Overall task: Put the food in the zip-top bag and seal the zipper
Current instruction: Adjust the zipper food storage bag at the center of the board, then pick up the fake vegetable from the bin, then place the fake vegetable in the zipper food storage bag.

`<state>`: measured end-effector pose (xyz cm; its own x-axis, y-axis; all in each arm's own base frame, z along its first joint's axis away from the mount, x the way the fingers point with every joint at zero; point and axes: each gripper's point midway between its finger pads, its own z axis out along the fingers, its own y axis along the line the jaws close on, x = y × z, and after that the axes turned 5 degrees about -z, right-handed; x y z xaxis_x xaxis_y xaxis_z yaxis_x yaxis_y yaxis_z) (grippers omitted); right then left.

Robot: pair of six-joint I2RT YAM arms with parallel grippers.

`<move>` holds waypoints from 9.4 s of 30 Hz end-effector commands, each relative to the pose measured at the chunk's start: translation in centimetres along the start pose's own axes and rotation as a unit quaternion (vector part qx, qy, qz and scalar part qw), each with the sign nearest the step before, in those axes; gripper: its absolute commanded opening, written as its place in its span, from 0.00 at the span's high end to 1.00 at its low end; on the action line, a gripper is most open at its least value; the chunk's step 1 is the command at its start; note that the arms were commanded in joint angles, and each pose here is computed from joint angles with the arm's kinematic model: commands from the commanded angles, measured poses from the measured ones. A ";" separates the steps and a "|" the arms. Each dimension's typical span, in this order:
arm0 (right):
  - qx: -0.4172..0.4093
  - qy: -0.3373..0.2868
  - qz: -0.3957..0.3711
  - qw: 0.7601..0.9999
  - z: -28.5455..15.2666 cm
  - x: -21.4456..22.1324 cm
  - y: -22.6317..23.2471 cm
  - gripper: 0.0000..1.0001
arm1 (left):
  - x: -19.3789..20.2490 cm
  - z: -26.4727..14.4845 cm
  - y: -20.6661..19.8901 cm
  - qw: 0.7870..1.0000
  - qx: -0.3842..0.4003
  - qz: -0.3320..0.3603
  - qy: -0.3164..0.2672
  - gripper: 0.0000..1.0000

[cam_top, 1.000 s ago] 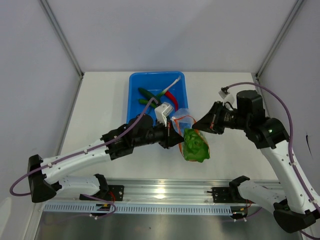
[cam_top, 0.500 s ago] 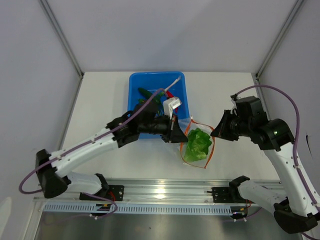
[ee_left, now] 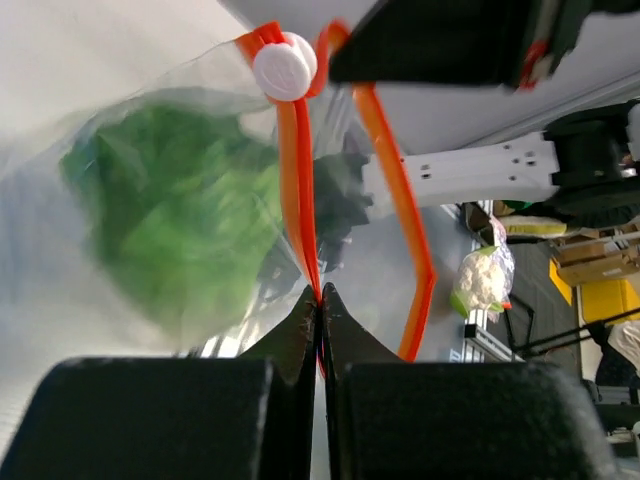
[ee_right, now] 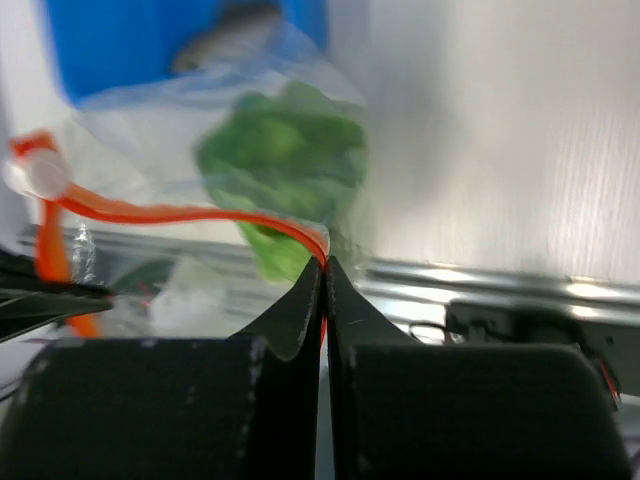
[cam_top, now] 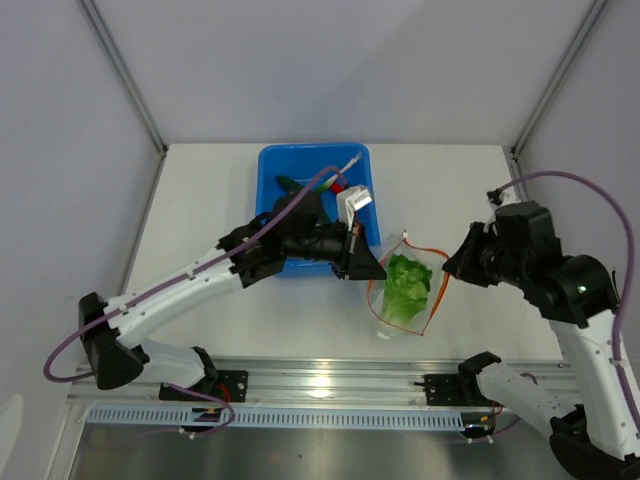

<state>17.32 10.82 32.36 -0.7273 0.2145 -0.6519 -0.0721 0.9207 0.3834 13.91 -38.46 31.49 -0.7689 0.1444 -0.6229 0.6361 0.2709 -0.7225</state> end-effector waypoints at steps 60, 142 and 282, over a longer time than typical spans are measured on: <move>0.034 0.017 -0.038 0.999 12.3 -5.8 -2.1 1.00 | -16.0 -4.6 10.4 0.950 -0.236 0.059 -0.194 0.01; 0.027 0.075 -0.087 0.993 16.2 -1.4 -0.8 1.00 | -11.4 -5.4 46.7 0.703 -0.540 -0.406 -0.221 0.37; 0.053 -0.015 -0.064 0.996 9.8 -3.1 4.2 1.00 | -6.8 -5.4 10.2 0.939 -0.208 -0.192 -0.196 0.04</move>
<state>26.02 18.04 27.61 -0.7169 0.0496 -0.6954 -0.1133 0.9759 0.1864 22.59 -34.42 26.24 -0.9165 -0.2506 -0.3118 0.0917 0.6271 -0.7735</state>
